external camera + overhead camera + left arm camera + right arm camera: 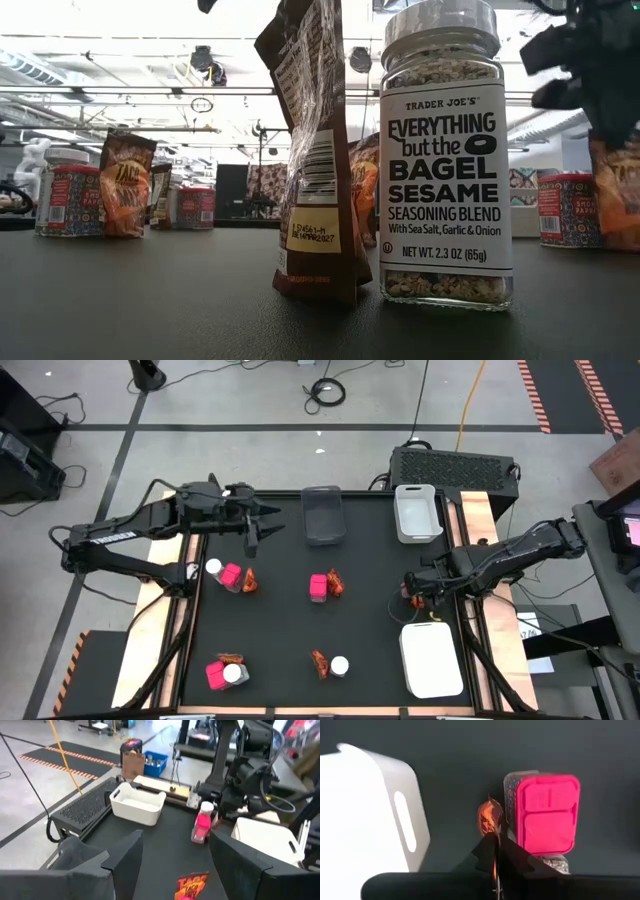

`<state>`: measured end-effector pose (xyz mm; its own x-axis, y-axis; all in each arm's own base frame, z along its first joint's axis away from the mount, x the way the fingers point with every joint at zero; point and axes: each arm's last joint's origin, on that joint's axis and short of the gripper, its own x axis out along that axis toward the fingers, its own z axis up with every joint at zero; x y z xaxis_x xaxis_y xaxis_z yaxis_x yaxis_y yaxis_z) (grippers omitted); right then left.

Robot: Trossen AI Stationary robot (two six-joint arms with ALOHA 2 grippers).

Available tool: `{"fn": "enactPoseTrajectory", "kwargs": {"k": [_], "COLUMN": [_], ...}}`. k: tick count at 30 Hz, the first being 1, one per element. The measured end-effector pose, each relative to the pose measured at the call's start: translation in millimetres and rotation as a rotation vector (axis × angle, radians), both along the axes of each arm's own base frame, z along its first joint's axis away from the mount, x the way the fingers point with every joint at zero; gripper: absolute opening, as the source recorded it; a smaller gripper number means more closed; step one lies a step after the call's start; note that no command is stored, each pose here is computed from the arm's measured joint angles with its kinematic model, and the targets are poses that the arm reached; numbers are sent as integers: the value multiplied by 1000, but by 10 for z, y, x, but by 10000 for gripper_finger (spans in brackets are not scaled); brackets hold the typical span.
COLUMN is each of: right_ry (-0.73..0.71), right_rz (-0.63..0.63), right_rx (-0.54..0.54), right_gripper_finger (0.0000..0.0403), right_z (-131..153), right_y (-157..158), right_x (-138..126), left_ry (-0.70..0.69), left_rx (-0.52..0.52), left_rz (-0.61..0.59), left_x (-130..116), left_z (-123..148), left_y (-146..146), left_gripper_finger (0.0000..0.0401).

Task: Sort spices by type
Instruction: Put the orange seasoning pack into the top white bin

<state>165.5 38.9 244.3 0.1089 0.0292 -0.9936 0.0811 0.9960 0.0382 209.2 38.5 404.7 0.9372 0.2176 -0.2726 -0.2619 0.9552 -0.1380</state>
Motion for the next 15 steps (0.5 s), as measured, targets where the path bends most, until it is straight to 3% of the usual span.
{"fn": "enactPoseTrajectory", "kwargs": {"k": [11,15], "right_ry": [-107,-153], "right_rz": [-72,-99], "right_rx": [-55,-60], "right_gripper_finger": [1,0], "right_z": [328,625], "right_y": [-242,-387], "right_x": [116,120], "left_ry": [-63,-29], "left_rx": [-53,-74], "left_rz": [27,32], "left_x": [-141,-147], "left_z": [88,51], "left_y": [-22,-23], "left_gripper_finger": [231,231]}}
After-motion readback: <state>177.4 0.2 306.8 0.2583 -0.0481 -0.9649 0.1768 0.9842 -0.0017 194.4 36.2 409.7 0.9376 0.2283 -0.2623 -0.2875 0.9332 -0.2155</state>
